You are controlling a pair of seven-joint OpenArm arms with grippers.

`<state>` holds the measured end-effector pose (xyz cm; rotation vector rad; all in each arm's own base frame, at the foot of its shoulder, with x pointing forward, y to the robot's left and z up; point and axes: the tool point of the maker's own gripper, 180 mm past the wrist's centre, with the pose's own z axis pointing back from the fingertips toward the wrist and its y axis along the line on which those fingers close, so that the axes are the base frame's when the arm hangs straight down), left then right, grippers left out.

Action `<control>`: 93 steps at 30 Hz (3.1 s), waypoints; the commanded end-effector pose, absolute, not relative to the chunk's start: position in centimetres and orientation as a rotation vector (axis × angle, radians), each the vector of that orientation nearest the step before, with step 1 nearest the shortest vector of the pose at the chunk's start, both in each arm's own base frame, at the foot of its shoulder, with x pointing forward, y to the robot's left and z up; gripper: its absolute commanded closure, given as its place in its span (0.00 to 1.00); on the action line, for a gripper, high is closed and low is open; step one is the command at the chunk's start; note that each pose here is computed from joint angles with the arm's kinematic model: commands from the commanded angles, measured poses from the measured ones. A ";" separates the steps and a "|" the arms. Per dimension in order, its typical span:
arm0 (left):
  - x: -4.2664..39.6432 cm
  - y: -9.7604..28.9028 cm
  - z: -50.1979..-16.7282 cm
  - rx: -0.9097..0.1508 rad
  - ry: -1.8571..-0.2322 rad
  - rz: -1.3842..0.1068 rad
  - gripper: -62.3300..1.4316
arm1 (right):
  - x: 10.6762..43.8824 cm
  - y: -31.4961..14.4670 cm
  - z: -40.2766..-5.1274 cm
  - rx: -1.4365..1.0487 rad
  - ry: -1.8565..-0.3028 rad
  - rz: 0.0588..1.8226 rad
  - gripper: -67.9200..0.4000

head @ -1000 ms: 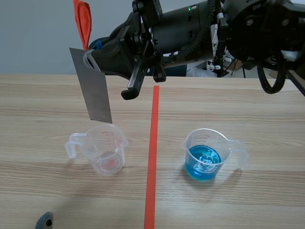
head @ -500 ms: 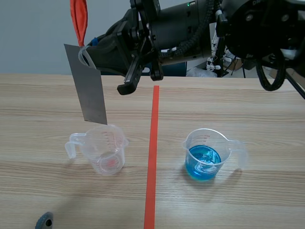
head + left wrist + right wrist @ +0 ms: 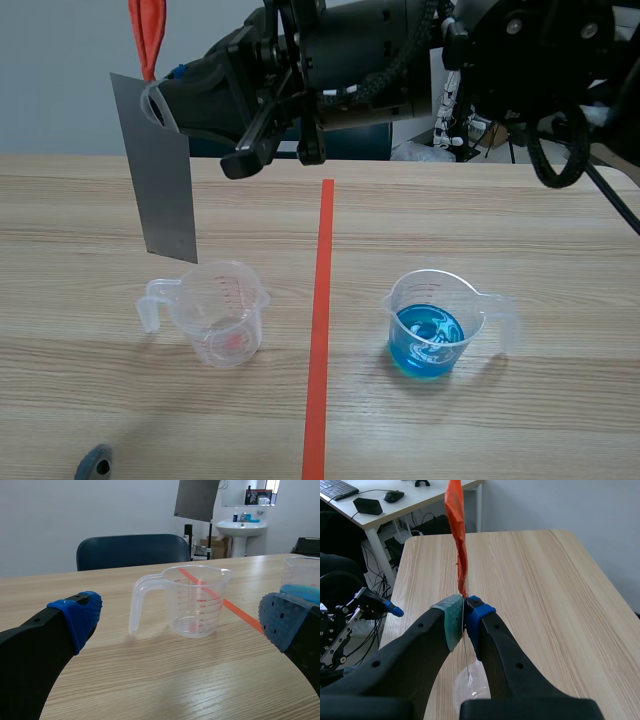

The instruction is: Do the redox reaction experiment. lift the metal plate out of the left beaker

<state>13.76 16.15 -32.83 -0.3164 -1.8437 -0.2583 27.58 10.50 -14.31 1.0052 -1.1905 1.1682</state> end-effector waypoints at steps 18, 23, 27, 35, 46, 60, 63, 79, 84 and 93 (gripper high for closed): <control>13.8 16.4 -31.8 -0.315 -1.903 -0.247 0.00 | 27.4 10.8 -12.5 1.058 -1.226 1.147 0.98; 13.8 16.4 -31.8 -0.315 -1.903 -0.247 0.00 | 27.4 10.9 -12.5 1.059 -1.224 1.150 0.98; 13.8 16.4 -31.8 -0.315 -1.903 -0.247 0.00 | 27.2 11.1 -12.5 1.062 -1.220 1.155 0.98; 13.8 16.4 -31.8 -0.315 -1.903 -0.247 0.00 | 27.2 11.1 -12.5 1.061 -1.220 1.155 0.98; 13.8 16.4 -31.8 -0.315 -1.903 -0.247 0.00 | 27.3 11.1 -12.5 1.058 -1.221 1.158 0.98; 13.8 16.4 -31.8 -0.315 -1.903 -0.247 0.00 | 27.3 11.1 -12.5 1.058 -1.221 1.158 0.98; 13.8 16.4 -31.8 -0.315 -1.903 -0.247 0.00 | 27.3 11.1 -12.5 1.058 -1.222 1.157 0.98; 13.8 16.4 -31.8 -0.315 -1.903 -0.247 0.00 | 27.3 11.1 -12.6 1.055 -1.223 1.160 0.98; 13.8 16.4 -31.8 -0.315 -1.903 -0.247 0.00 | 27.3 11.1 -12.6 1.055 -1.223 1.160 0.98; 13.8 16.4 -31.8 -0.315 -1.903 -0.247 0.00 | 27.3 11.1 -12.6 1.055 -1.223 1.160 0.98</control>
